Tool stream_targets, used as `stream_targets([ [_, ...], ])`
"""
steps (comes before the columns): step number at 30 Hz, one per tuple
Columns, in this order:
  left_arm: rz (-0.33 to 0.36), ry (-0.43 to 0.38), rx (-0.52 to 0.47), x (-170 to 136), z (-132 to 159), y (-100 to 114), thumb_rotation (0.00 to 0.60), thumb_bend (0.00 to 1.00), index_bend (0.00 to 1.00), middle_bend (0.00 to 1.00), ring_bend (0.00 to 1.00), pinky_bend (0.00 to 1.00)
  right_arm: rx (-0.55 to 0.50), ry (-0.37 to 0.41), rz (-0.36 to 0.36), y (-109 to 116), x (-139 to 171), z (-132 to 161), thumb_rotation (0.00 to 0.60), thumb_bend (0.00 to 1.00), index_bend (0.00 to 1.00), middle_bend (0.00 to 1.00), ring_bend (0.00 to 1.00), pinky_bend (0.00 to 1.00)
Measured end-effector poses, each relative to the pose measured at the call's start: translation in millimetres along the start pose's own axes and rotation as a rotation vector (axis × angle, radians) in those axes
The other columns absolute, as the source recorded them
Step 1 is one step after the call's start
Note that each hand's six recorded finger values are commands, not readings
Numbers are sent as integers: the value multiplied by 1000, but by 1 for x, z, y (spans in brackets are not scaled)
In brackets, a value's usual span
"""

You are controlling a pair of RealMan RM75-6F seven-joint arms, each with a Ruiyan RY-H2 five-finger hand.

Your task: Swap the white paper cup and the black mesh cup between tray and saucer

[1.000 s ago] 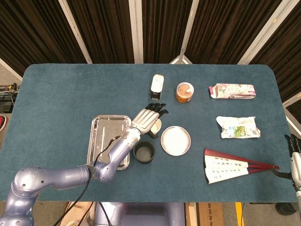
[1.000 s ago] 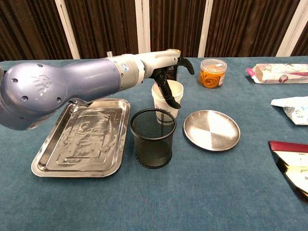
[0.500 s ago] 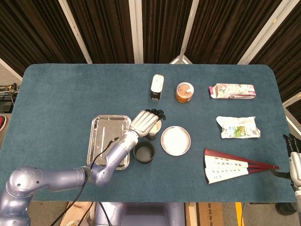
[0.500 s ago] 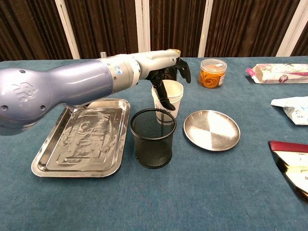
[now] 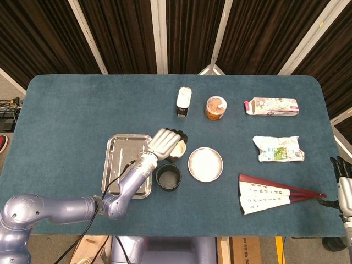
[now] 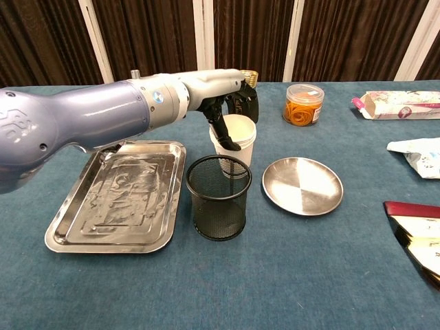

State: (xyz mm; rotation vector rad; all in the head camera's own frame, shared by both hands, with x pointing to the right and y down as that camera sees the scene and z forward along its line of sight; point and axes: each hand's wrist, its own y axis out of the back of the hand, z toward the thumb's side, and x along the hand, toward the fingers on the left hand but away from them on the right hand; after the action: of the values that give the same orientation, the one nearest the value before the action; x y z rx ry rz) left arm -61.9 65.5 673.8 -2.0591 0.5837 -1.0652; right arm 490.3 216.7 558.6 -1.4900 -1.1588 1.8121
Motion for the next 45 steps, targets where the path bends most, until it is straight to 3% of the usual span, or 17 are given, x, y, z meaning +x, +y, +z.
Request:
stream_targets([
  [10, 60, 19, -6, 0, -8, 12, 600, 420, 422, 358, 359, 408, -4, -1, 7, -1, -2, -1, 600, 0, 0, 0, 0, 0],
  [18, 102, 18, -20, -10, -20, 40, 600, 414, 413, 333, 353, 396, -4, -3, 7, -2, -2, -1, 600, 0, 0, 0, 0, 0],
  [24, 106, 30, 36, -37, -42, 69, 600, 414, 408, 314, 341, 388, -3, -1, 11, -2, -1, -1, 600, 0, 0, 0, 0, 0],
  [29, 59, 68, 65, -74, -69, 83, 600, 413, 405, 309, 335, 380, 0, -1, 5, -1, 0, 0, 600, 0, 0, 0, 0, 0],
  [35, -36, 133, 58, -106, -106, 66, 600, 411, 404, 307, 334, 375, 5, -3, 8, -2, 1, 1, 600, 0, 0, 0, 0, 0],
  [45, -83, 132, 45, -109, -127, 37, 600, 400, 400, 260, 285, 345, 2, -6, 5, -1, 1, 0, 600, 0, 0, 0, 0, 0],
])
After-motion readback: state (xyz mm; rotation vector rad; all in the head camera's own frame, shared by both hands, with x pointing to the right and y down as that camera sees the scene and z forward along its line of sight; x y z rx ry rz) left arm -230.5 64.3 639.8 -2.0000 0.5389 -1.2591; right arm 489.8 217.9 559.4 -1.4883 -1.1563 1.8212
